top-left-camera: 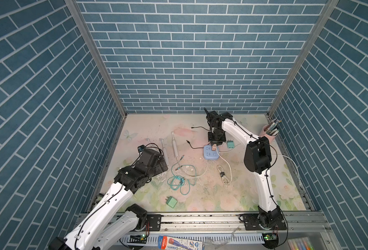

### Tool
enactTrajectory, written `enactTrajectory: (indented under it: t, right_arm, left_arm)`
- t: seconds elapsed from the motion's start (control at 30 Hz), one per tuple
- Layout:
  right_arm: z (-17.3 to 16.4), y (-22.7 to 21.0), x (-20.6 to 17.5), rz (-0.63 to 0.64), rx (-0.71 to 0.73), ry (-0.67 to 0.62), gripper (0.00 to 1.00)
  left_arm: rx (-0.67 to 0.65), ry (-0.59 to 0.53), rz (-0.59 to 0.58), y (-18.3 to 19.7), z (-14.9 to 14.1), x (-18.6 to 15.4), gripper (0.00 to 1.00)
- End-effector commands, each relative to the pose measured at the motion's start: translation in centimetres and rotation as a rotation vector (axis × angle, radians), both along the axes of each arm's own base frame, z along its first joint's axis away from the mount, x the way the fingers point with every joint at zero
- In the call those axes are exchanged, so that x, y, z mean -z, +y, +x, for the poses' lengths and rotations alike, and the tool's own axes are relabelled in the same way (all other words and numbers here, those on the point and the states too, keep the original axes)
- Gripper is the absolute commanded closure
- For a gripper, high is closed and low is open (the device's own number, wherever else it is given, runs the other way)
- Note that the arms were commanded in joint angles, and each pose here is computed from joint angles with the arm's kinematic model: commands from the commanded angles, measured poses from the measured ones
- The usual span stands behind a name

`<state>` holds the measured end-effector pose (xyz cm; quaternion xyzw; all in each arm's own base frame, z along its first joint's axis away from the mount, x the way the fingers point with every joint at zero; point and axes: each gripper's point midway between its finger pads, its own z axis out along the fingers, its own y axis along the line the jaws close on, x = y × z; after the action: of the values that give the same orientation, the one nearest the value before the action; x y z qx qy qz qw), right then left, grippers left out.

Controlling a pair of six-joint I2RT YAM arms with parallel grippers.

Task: Charge the electric toothbrush
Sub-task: Insert the plug into the socket.

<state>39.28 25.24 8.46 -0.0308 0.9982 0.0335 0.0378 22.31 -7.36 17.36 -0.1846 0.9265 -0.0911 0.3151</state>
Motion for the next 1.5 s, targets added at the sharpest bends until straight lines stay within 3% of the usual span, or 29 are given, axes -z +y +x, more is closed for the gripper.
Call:
enactTrajectory:
  t: [0.0,0.2,0.47,0.87,0.93,1.0,1.13,1.23,1.33,1.47]
  right_arm:
    - [-0.9,-0.7,0.5,-0.047,0.027,0.024,1.0]
    - [-2.3,-1.3,3.2,-0.067,0.017,0.086,1.0]
    - [-4.0,-3.2,5.6,-0.214,-0.014,0.127,1.0]
    - [-6.6,-4.0,9.0,-0.252,-0.033,0.263,1.0]
    - [-6.8,-4.2,8.8,-0.289,-0.055,0.249,1.0]
    - [-7.0,-3.6,8.6,-0.238,-0.052,0.261,1.0]
    - [-4.9,-2.3,4.3,-0.171,-0.052,0.156,0.99]
    - [-3.6,-1.2,0.4,-0.101,-0.065,0.072,0.74]
    - [-3.3,0.0,-1.3,-0.027,-0.08,0.039,0.59]
    - [-2.6,0.1,-4.5,0.017,-0.113,-0.057,0.52]
  left_arm:
    - [-0.011,0.006,0.014,0.5,-0.2,0.3,0.0]
    - [-0.01,0.005,0.011,0.5,-0.2,0.3,0.0]
    - [-0.01,0.01,0.011,0.5,-0.1,0.5,0.01]
    - [-0.013,0.007,0.013,0.7,-0.4,0.4,0.0]
    - [-0.012,0.009,0.015,0.7,-0.5,0.4,0.0]
    - [-0.013,0.01,0.015,0.7,-0.4,0.4,0.01]
    - [-0.011,0.015,0.018,0.7,-0.2,0.5,0.0]
    - [-0.014,0.021,0.022,0.7,-0.2,0.5,0.0]
    - [-0.018,0.026,0.02,0.7,0.0,0.5,0.01]
    - [-0.028,0.028,0.016,0.8,0.1,0.4,0.0]
